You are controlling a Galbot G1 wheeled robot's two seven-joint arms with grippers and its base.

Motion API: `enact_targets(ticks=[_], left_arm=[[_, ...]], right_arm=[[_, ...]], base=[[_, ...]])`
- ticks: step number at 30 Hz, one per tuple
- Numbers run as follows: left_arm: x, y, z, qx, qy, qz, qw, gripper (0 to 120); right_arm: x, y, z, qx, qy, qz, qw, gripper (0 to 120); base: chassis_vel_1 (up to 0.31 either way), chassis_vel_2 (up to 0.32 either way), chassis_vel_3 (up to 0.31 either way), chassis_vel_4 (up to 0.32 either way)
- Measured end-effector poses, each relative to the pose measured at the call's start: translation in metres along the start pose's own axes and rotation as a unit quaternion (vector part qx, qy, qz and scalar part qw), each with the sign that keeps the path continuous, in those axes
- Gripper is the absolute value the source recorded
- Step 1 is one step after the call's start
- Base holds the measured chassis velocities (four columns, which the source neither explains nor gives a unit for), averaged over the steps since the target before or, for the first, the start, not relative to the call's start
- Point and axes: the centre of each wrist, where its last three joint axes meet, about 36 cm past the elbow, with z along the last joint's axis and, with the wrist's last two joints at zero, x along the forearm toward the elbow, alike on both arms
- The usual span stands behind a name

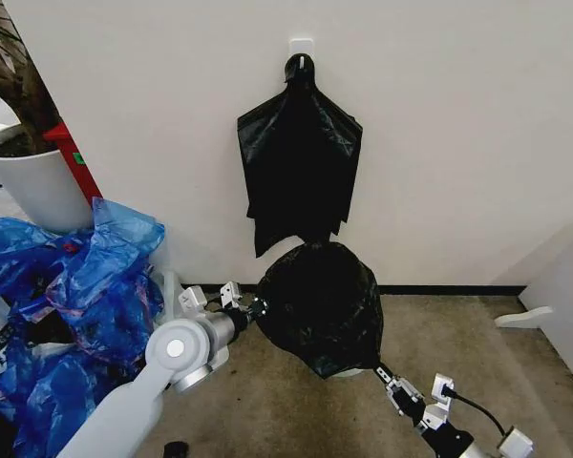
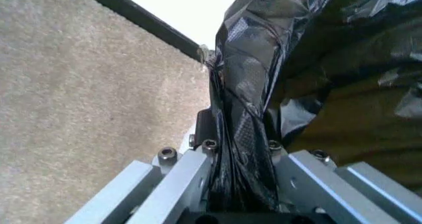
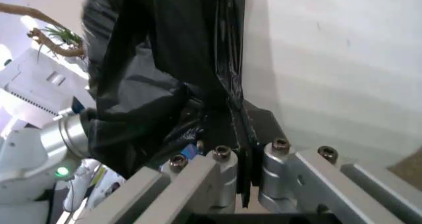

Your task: Place the garbage bag over the trash bin.

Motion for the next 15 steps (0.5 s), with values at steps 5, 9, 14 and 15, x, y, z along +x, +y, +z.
enact_targets(ticks=[5,9,14,15], left_arm=[[0.001,-0.003,0.0,0.007,0.004,0.006,1.0,1],[0.002,-0.004,0.002,0.008,0.005,0.007,0.9999,1],[0.004,-0.006,0.003,0.008,0.006,0.009,0.9999,1],[0.004,-0.006,0.003,0.008,0.007,0.01,0.9999,1]], right_arm=[[0.001,-0.003,0.006,0.004,0.004,0.001,1.0,0],[0.002,-0.006,0.01,0.011,0.005,0.005,1.0,0],[0.001,-0.008,0.01,0.018,0.003,0.006,1.0,0],[0.001,-0.008,0.011,0.024,0.004,0.006,1.0,3]], base=[[0.0,0.0,0.0,0.0],[0.0,0.0,0.0,0.0],[0.0,0.0,0.0,0.0],[0.0,0.0,0.0,0.0]])
